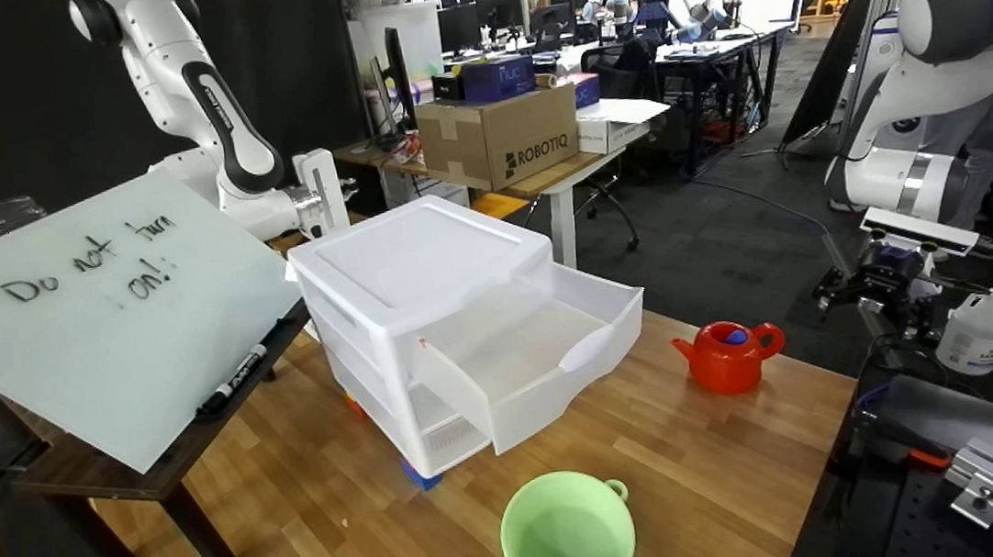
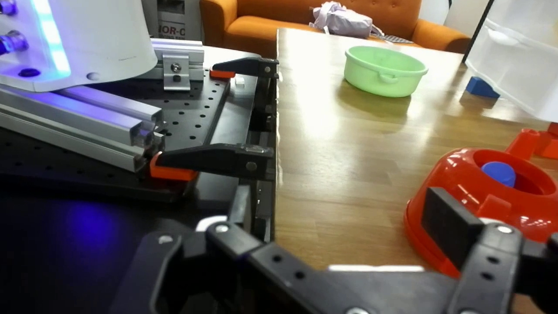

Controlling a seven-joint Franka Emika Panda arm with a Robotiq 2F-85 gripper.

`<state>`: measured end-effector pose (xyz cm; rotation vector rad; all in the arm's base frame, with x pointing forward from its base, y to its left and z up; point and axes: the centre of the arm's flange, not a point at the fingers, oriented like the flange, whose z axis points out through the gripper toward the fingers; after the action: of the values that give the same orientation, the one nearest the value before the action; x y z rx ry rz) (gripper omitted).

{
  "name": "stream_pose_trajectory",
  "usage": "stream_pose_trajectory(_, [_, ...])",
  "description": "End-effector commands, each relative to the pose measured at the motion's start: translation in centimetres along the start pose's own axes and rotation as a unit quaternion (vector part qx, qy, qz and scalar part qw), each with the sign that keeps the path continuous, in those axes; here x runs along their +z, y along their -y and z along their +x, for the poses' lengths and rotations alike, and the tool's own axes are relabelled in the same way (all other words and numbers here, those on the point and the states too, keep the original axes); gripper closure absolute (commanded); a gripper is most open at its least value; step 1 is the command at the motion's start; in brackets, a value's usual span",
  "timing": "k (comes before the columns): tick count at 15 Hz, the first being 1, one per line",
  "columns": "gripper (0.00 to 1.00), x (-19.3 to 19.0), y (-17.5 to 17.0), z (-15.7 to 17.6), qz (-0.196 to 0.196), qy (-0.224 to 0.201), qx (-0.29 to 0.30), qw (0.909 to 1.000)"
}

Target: Move the light red object to the right

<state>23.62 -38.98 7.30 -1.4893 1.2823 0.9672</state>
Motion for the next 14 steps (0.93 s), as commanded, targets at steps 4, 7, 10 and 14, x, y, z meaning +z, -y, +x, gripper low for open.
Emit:
stream_pose_trajectory(4, [0.00, 1.1, 2.0, -0.4, -0.028, -0.039, 0.027, 0.9985])
stream_pose_trajectory(7, [0.00, 1.2, 2.2, -0.2, -0.031, -0.043, 0.031, 0.9981])
stream_pose_trajectory(10, [0.00, 0.9, 2.3, 0.7, -0.032, -0.031, 0.026, 0.9987])
stream_pose_trajectory(14, [0.00, 1.1, 2.3, 0.9, -0.033, -0.030, 0.026, 0.9987])
